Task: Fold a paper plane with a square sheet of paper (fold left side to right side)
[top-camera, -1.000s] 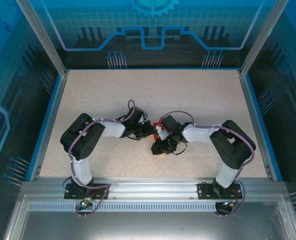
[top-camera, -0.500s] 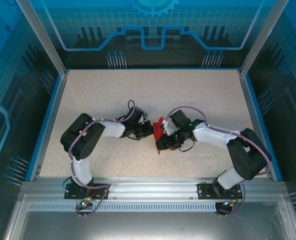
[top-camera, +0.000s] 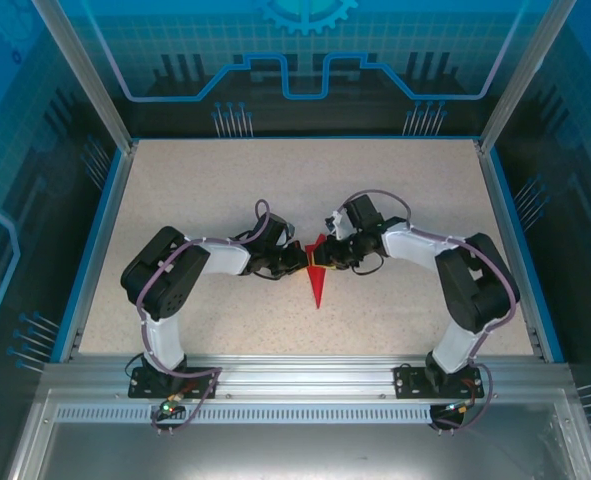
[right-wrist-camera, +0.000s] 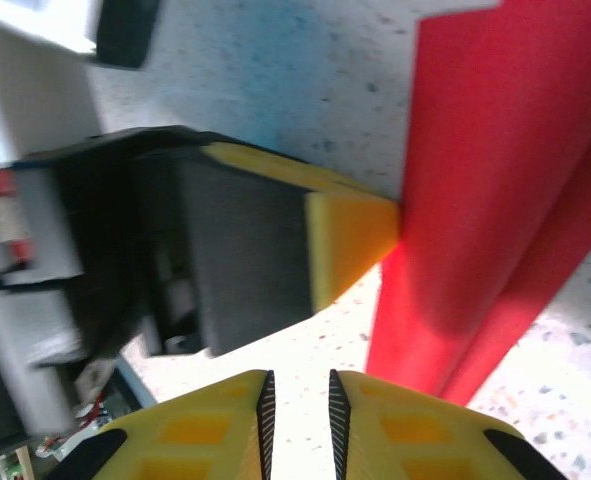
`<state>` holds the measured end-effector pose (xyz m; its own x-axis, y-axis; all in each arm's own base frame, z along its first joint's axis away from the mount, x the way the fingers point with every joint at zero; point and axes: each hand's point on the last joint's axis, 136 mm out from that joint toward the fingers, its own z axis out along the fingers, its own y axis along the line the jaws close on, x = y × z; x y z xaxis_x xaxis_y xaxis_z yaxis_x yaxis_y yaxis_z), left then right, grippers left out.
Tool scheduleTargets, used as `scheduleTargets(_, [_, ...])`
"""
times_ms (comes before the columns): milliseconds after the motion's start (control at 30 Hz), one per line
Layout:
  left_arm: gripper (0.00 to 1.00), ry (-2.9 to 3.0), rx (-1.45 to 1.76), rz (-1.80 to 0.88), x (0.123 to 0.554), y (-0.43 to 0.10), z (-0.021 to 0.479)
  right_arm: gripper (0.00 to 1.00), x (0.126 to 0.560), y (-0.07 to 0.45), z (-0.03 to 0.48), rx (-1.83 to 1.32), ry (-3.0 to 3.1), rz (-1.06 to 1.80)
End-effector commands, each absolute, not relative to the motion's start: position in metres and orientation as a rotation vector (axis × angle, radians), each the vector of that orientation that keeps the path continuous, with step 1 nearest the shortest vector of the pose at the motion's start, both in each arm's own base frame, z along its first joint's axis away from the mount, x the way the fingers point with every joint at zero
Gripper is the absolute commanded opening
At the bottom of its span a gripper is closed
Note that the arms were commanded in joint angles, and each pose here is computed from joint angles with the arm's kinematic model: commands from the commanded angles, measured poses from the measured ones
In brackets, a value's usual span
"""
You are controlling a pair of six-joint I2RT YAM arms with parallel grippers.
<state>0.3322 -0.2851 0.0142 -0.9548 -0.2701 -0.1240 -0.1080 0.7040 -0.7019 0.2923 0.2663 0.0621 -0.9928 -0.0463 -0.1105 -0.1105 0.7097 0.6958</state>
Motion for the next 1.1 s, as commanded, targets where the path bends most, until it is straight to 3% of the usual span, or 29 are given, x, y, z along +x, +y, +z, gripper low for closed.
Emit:
scheduleTargets(0, [0.0,2.76,-0.366,-0.949,0.331,-0.263,-0.016,0.24,0.305,0.273,0.056,-0.09,2.827,1.149])
scheduleTargets(1067, [0.0,2.77,-0.355,-0.951,0.333,-0.266,-0.017,0.24,0.308,0.254,0.012,-0.039,2.955,0.969])
